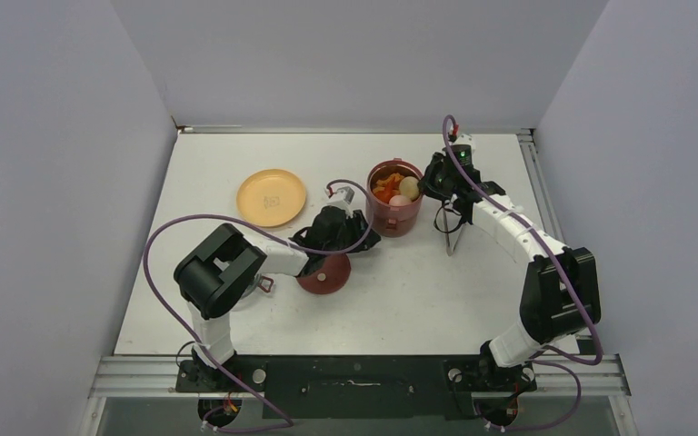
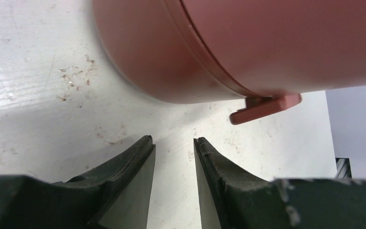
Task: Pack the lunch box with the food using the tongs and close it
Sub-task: Close the fastener on the packing box.
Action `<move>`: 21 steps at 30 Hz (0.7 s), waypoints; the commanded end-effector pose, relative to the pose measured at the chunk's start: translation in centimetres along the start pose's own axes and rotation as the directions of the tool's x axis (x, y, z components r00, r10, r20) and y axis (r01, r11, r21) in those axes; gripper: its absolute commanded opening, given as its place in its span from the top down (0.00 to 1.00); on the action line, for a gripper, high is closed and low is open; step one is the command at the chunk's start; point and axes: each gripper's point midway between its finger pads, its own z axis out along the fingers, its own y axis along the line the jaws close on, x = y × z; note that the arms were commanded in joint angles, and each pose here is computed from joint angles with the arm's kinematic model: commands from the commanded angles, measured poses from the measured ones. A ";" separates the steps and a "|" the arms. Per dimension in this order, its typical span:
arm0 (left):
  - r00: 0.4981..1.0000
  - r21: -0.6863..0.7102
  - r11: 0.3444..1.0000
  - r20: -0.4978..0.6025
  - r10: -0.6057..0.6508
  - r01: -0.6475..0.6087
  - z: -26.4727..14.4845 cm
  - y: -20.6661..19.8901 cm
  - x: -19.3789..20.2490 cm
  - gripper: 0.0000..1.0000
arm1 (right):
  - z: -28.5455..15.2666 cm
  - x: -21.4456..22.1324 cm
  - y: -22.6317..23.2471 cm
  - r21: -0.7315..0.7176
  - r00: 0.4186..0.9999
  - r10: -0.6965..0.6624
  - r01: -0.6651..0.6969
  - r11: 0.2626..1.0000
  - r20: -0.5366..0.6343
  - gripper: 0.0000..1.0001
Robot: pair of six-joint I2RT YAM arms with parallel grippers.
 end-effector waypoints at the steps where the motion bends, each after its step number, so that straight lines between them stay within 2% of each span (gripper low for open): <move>1: 0.994 0.133 0.991 0.106 0.001 -0.015 -0.9 -4.5 -3.5 0.63 | -0.4 2.1 -0.4 0.022 0.998 0.003 -0.002 1.000 -0.057 0.95; 21: 0.994 0.209 0.978 0.106 0.005 -0.028 0.0 -7.4 -3.9 0.63 | -0.5 1.7 0.0 0.011 0.999 0.000 0.000 1.000 -0.040 0.95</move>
